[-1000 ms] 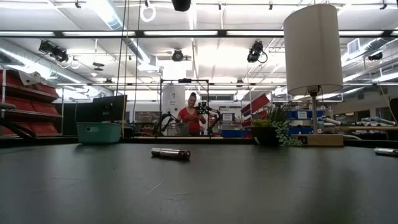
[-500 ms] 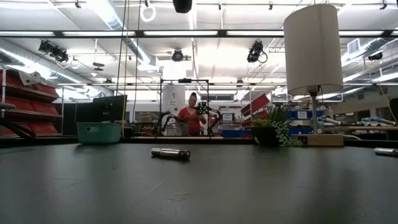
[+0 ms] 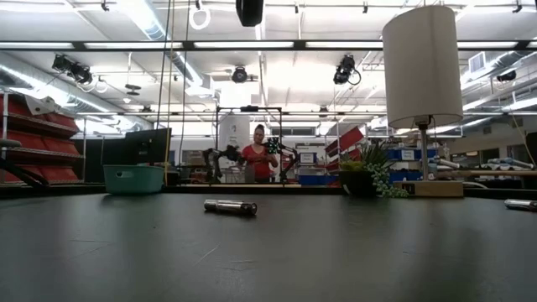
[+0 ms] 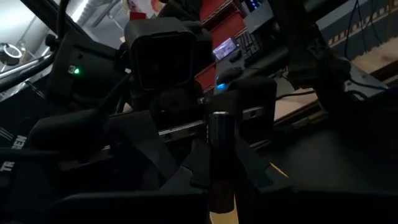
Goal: Sort batteries
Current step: Put the black battery into the yellow bin
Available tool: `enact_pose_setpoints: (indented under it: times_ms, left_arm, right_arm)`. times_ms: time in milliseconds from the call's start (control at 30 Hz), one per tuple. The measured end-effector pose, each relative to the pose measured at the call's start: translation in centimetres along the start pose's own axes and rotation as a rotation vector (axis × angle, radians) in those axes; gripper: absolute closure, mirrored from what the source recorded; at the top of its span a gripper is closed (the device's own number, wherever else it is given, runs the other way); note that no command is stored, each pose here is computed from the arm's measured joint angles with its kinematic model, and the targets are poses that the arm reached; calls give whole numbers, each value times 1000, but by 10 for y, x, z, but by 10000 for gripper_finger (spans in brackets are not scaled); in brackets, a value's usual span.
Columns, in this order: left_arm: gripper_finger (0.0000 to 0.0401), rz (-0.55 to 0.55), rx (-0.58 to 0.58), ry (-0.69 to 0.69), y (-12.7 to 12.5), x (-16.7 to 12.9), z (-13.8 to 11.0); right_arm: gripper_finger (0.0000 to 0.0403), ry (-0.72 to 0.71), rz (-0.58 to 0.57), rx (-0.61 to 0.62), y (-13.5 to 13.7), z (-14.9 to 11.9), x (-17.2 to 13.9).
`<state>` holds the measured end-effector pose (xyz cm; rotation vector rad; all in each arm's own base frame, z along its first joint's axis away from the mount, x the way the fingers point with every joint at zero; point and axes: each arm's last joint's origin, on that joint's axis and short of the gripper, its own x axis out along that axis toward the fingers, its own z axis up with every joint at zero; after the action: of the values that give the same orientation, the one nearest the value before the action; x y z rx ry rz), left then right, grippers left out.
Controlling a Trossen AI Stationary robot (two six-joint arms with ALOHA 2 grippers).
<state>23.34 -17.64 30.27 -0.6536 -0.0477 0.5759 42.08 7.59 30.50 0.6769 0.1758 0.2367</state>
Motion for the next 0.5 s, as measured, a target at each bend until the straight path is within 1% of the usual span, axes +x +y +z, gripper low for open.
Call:
enact_pose_setpoints:
  times_ms: [167,200,367,433,500]
  left_arm:
    - [340,20,-1,-24,1,4,2]
    - [344,20,-4,-27,1,4,2]
    - [343,24,8,-29,1,5,2]
    - [343,26,26,-29,1,5,2]
    - [343,34,47,-33,3,5,2]
  right_arm:
    - [377,4,2,-1,0,0,0]
    - [377,6,9,-1,1,0,0]
    - [374,23,28,4,2,0,-1]
    - [347,27,32,35,1,1,-1]
    - [305,30,33,75,0,2,-1]
